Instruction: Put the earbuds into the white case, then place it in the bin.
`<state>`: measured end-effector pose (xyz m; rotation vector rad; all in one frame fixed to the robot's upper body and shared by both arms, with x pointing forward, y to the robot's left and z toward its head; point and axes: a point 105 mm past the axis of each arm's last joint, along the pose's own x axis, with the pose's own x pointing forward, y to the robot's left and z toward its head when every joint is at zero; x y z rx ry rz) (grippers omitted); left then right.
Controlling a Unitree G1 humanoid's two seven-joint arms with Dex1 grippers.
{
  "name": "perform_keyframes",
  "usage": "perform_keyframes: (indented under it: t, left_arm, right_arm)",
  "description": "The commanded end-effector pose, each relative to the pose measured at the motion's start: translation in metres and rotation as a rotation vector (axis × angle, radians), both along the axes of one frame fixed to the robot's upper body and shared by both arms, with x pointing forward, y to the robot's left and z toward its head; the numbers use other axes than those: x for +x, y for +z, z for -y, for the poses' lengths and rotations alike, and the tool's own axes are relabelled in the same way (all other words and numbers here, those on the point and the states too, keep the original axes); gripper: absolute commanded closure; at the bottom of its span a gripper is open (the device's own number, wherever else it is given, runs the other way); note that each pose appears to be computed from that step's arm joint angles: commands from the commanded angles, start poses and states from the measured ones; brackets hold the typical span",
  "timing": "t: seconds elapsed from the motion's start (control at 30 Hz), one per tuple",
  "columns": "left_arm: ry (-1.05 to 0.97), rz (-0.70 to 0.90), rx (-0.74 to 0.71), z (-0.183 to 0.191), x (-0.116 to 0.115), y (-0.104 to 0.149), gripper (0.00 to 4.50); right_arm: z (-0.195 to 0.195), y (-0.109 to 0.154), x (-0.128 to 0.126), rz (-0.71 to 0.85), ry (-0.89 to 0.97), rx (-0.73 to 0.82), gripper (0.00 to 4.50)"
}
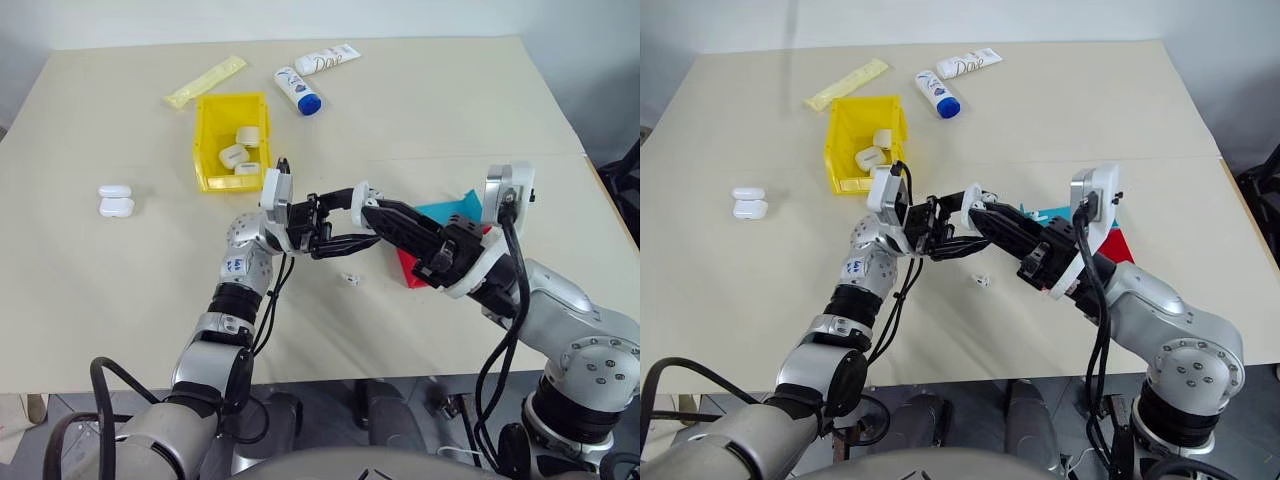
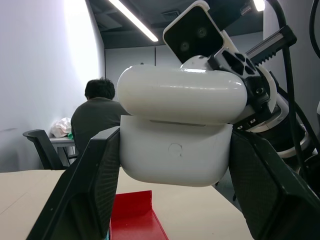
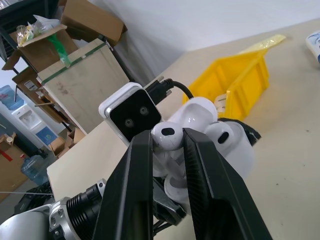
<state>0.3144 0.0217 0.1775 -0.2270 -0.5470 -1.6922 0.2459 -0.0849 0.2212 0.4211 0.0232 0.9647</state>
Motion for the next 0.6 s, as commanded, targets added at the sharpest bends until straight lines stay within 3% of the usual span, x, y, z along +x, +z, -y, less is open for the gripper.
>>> perform_keyframes:
  t: [0.03, 0.6]
  left_arm:
    - [-0.035, 0.055, -0.032, 0.002, -0.007, 0.011, 1.67]
    - [0.013, 0.073, -0.053, -0.007, -0.003, 0.018, 1.67]
  right_arm:
    - [0.000, -0.003, -0.002, 0.005, 0.007, 0.000, 4.00]
    - [0.013, -0.035, -0.007, 0.032, 0.028, -0.290, 4.00]
